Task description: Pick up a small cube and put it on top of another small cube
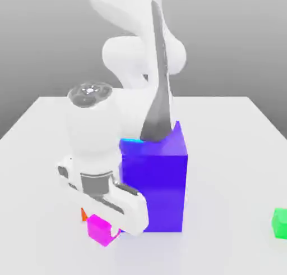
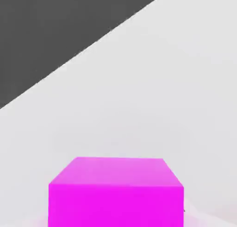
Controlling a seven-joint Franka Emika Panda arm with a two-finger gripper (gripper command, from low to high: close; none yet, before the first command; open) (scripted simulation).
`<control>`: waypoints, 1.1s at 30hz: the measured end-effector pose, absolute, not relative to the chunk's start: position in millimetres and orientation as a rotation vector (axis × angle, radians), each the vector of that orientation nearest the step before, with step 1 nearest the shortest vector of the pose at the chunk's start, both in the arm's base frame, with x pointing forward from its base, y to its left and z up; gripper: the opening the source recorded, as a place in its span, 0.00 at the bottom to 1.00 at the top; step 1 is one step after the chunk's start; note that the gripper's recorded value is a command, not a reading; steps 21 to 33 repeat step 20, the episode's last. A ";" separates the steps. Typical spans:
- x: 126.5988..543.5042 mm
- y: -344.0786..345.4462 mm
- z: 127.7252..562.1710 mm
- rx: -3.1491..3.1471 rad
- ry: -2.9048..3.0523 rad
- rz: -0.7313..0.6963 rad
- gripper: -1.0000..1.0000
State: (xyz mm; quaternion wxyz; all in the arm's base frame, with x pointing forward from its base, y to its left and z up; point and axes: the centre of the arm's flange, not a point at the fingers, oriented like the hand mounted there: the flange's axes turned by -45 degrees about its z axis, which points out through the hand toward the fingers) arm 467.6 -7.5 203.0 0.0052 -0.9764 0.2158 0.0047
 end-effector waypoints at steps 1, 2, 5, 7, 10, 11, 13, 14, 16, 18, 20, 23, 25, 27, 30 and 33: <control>469.8 17.3 205.0 -3.074 0.587 0.016 0.00; 470.5 42.2 207.1 -3.089 0.499 0.017 0.00; 464.5 117.1 214.1 -3.118 0.234 0.018 0.00; 453.3 167.2 219.5 -3.125 0.052 0.017 0.00; 424.4 242.7 229.7 -3.117 -0.269 0.010 0.00; 413.2 267.9 230.1 -3.108 -0.383 0.007 0.00; 390.6 317.7 214.7 -3.079 -0.606 0.001 0.00; 384.2 329.7 201.8 -3.069 -0.661 -0.001 0.00; 380.2 335.5 188.3 -3.063 -0.690 -0.001 1.00; 380.2 335.5 188.3 -3.063 -0.690 -0.001 1.00; 380.2 335.5 188.3 -3.063 -0.690 -0.001 1.00; 380.2 335.5 188.3 -3.063 -0.690 -0.001 1.00; 380.2 335.5 188.3 -3.063 -0.690 -0.001 1.00; 380.2 335.5 188.3 -3.063 -0.690 -0.001 1.00; 380.2 335.5 188.3 -3.063 -0.690 -0.001 1.00; 380.2 335.5 188.3 -3.063 -0.690 -0.001 1.00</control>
